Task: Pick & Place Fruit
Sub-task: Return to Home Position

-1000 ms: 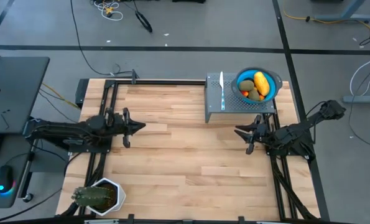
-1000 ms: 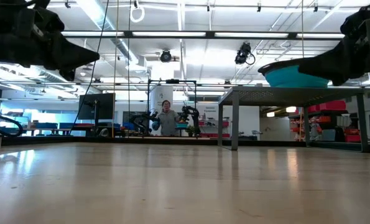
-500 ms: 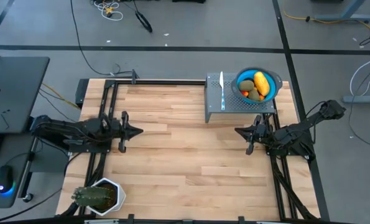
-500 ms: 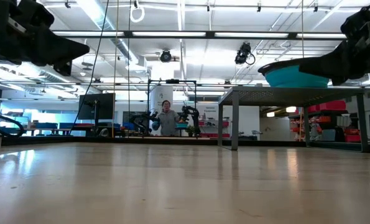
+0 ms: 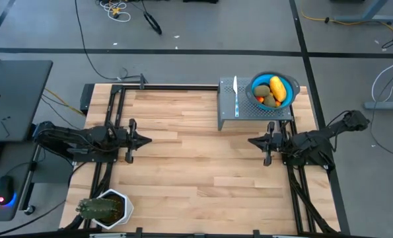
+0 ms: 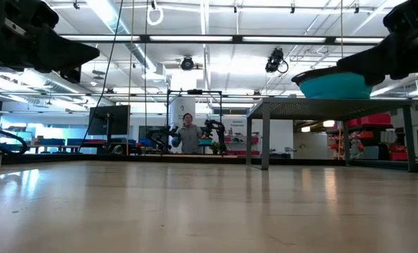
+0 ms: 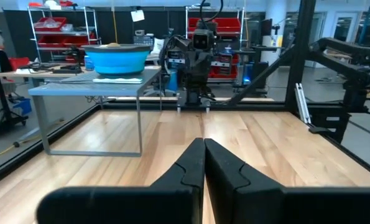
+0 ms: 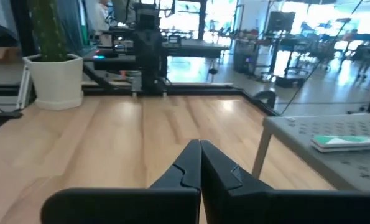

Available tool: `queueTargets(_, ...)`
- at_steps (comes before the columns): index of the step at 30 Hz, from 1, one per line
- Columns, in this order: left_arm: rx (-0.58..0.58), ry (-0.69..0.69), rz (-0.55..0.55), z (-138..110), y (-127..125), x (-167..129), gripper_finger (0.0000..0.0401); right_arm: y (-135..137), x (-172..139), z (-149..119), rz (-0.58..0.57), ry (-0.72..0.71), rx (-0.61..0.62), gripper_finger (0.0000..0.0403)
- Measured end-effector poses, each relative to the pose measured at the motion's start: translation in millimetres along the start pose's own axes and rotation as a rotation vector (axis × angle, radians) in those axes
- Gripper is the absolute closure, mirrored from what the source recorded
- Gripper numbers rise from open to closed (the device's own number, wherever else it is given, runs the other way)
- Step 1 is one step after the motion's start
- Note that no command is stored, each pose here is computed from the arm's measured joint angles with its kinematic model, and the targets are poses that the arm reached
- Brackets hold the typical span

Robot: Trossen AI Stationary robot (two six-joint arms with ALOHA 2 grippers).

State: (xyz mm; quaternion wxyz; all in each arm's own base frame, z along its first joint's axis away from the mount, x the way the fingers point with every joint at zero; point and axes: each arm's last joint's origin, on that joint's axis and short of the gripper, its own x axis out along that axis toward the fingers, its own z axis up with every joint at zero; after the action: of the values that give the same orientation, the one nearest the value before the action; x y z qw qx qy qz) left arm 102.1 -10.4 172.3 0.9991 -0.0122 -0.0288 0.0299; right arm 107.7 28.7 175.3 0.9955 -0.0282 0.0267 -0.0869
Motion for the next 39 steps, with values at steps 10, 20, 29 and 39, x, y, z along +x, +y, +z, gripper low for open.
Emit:
queueTargets(10, 0.018, 0.001, -0.014, 0, 0, 0, 0.0386, -7, 6, -8, 0.052, -0.028, 0.023, 0.0402)
queueTargets(20, 0.038, 0.000, -0.003, 0, 0, 0, 0.0395, -21, 11, -8, 0.059, -0.036, 0.017, 0.0403)
queueTargets(29, -0.015, -0.009, -0.059, 9, -2, -1, 0.0389, -25, 9, -6, 0.021, -0.061, 0.020, 0.0403)
queueTargets(39, -0.010, -0.027, -0.054, 3, -2, 0, 0.0389, -27, 2, 1, 0.019, -0.085, 0.010, 0.0403)
